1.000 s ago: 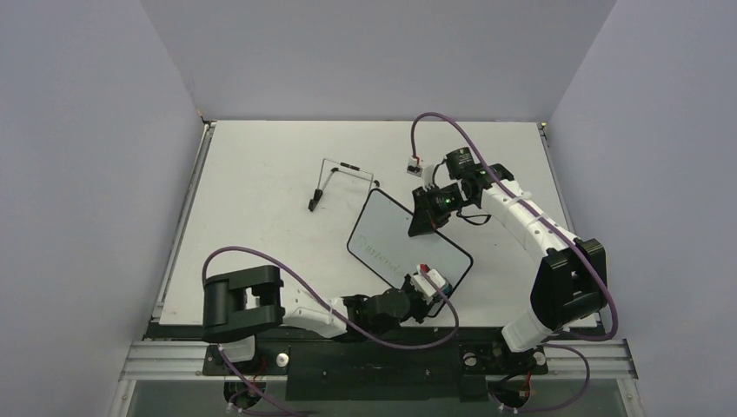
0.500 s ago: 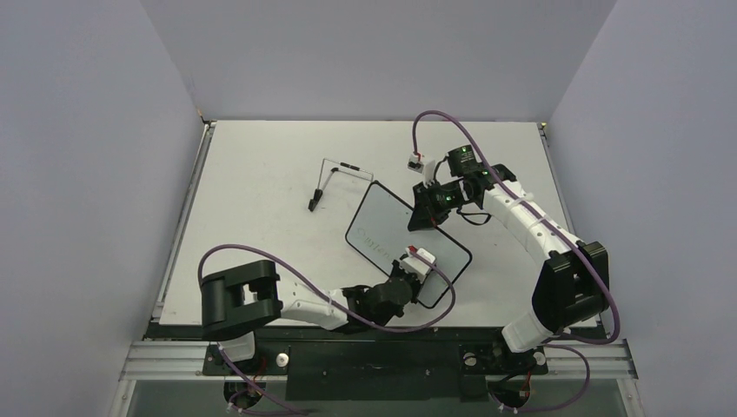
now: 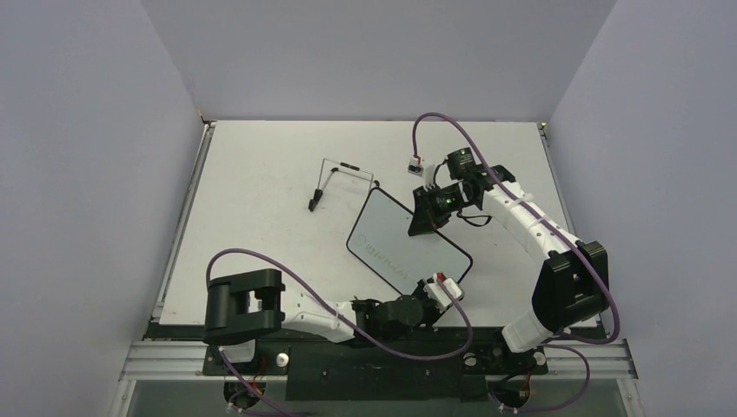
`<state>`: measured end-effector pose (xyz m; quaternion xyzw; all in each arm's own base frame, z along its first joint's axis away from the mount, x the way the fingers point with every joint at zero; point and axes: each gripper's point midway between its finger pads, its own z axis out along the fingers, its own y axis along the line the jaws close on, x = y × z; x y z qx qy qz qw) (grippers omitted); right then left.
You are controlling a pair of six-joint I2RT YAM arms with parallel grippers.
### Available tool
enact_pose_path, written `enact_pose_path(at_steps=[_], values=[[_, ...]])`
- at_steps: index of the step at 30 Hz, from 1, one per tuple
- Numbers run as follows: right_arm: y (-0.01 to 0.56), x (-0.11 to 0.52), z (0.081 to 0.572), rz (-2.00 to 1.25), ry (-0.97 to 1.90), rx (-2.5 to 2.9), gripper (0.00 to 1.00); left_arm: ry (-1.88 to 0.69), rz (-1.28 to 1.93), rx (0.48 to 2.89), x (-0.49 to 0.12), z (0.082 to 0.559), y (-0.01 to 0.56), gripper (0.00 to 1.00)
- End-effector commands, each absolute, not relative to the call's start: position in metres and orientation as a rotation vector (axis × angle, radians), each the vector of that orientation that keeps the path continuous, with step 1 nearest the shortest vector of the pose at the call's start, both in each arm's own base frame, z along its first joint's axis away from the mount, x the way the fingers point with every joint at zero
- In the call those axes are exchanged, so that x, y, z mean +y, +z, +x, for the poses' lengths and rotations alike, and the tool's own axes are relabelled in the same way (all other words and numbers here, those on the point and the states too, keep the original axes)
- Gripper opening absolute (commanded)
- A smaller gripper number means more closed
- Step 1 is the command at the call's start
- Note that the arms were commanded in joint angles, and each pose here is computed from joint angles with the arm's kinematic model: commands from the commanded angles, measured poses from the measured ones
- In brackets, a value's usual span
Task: Erase the whiteboard
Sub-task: Erase the whiteboard at the whiteboard stand.
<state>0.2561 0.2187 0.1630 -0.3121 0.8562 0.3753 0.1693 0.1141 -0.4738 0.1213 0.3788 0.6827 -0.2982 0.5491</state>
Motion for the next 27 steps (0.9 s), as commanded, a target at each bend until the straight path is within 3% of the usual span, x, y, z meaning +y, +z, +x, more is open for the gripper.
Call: enact_pose_path(at_steps=[1,10,14,21,27], values=[[0.192,0.227,0.251,-0.895,1.134,2.329,0.0,-0.695,0.818,1.608,-0.481,0.13,0.136,0.0],[0.192,0.227,0.252,-0.886,1.13,2.325,0.0,-0.508,0.584,1.793,-0.428,0.191,0.115,0.0],[0.192,0.227,0.252,-0.887,1.13,2.325,0.0,-0.58,0.629,1.795,-0.44,0.18,0.114,0.0],[0.191,0.226,0.252,-0.882,1.127,2.33,0.0,-0.847,0.924,1.667,-0.499,0.113,0.127,0.0],[0.191,0.227,0.252,-0.882,1.129,2.329,0.0,-0.796,0.904,1.692,-0.499,0.12,0.126,0.0]])
